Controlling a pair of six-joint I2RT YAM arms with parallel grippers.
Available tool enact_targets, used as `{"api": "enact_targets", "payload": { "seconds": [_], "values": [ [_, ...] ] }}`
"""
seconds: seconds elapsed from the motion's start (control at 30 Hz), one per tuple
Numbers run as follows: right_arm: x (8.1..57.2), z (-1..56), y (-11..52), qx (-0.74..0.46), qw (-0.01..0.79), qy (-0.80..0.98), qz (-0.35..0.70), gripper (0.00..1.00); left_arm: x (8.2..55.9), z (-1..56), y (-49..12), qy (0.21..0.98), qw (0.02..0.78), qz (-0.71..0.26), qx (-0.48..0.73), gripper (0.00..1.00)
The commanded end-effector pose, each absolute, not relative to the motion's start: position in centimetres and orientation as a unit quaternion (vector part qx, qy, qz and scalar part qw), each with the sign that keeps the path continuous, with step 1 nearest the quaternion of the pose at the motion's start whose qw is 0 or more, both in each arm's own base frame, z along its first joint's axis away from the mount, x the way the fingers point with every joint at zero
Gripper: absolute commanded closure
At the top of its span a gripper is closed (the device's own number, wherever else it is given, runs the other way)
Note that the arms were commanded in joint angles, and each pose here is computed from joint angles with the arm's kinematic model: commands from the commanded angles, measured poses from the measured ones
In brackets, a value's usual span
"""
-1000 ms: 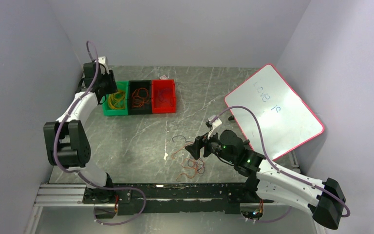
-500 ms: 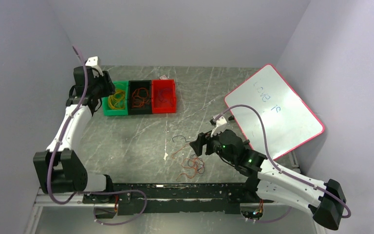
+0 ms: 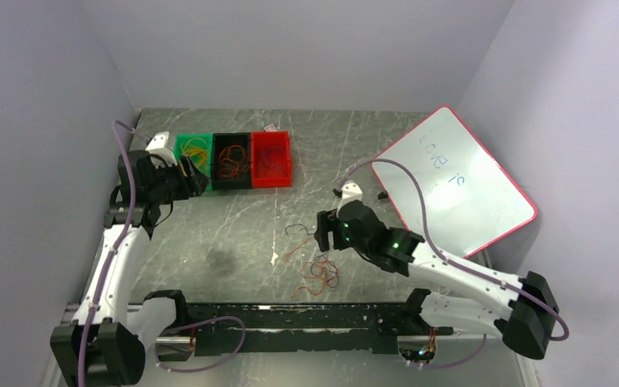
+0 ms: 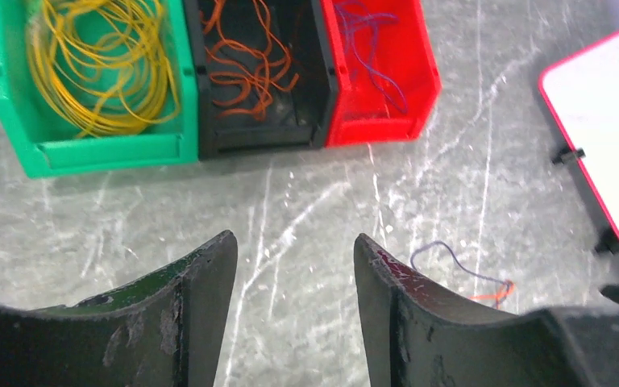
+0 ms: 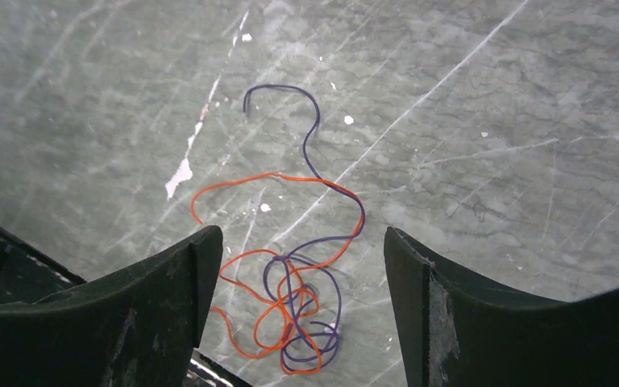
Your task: Untangle the cables
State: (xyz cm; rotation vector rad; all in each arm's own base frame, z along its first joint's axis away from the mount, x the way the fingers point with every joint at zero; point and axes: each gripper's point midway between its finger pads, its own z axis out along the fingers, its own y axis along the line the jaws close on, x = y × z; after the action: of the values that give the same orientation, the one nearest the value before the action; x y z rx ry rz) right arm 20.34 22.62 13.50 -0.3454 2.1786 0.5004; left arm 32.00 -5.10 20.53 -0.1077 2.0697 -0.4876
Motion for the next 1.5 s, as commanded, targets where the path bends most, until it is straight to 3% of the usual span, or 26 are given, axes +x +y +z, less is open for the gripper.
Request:
{"api": "enact_targets", "payload": {
  "seconds": [0.0,0.17,0.27,0.47,0.77,1.1,1.47],
  "values": [
    [19.7,11.7,22.9,-0.217,0.370,0.890,0.155,0.23,29.2,20.8,-7.0,0.845,0.474,-0.248,-0.022,0.40],
    [19.8,11.3,25.4,-0.238,0.337,0.894,0.176,0.24,27.9,21.1,-7.3,0.841,0.478,-0.254,-0.012,0.41],
    [20.5,11.4,26.7,-0.174,0.342,0.902,0.196,0.30,27.7,21.7,-6.9,0.838,0.490,-0.241,-0.012,0.41],
    [21.5,12.6,27.9,-0.037,0.432,0.879,0.198,0.30,27.7,21.6,-5.5,0.840,0.505,-0.199,-0.018,0.40],
    [20.7,7.9,28.9,0.067,0.420,0.885,0.189,0.37,27.4,22.2,-6.3,0.825,0.523,-0.216,0.005,0.39],
    [21.4,5.0,29.5,0.088,0.421,0.886,0.172,0.42,27.3,22.3,-6.3,0.822,0.527,-0.216,0.003,0.38],
    [23.2,3.4,29.4,0.082,0.462,0.873,0.130,0.57,26.8,23.2,-6.9,0.810,0.540,-0.228,0.019,0.38]
  ]
}}
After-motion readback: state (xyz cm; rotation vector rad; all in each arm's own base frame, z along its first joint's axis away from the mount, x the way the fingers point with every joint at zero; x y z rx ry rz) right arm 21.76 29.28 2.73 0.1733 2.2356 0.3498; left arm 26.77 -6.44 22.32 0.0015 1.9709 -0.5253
